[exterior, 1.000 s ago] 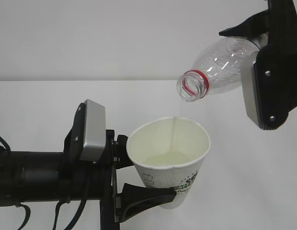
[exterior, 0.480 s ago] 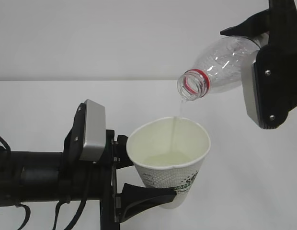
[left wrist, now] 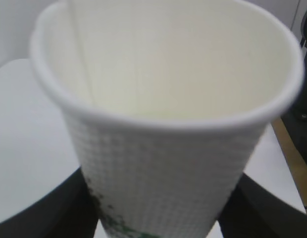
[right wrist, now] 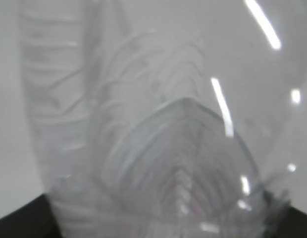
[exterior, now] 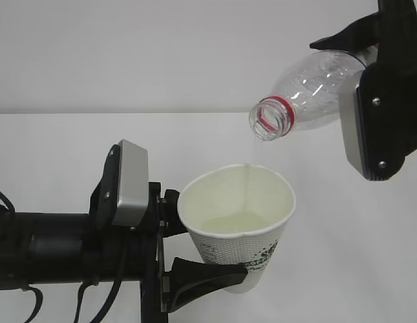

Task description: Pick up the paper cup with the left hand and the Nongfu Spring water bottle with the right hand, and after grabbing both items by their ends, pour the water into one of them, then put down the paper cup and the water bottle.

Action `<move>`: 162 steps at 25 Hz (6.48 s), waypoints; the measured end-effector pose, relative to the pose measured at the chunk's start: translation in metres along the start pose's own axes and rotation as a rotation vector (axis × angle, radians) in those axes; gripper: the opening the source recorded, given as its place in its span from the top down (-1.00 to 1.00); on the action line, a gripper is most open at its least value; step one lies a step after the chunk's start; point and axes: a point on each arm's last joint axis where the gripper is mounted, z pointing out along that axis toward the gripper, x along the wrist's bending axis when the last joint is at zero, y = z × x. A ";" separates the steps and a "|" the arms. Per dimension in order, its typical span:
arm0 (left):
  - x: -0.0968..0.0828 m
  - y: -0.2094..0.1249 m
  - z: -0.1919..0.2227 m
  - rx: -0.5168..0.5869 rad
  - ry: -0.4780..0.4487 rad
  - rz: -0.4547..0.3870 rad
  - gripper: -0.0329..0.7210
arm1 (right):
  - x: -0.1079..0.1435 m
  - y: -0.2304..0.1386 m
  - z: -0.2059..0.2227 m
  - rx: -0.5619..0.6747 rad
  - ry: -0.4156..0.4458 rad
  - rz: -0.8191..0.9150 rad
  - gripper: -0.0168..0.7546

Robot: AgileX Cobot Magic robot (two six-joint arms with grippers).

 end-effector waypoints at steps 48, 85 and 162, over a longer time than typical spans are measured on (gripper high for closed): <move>0.000 0.000 0.000 -0.002 -0.001 0.000 -0.38 | 0.000 -0.002 0.000 0.027 -0.003 -0.018 -0.28; 0.000 0.000 0.000 0.000 -0.006 0.002 -0.38 | -0.001 0.003 0.000 0.011 -0.007 -0.066 -0.28; -0.001 -0.001 0.000 -0.001 -0.017 0.009 -0.37 | -0.001 0.012 0.000 -0.079 0.019 0.451 -0.28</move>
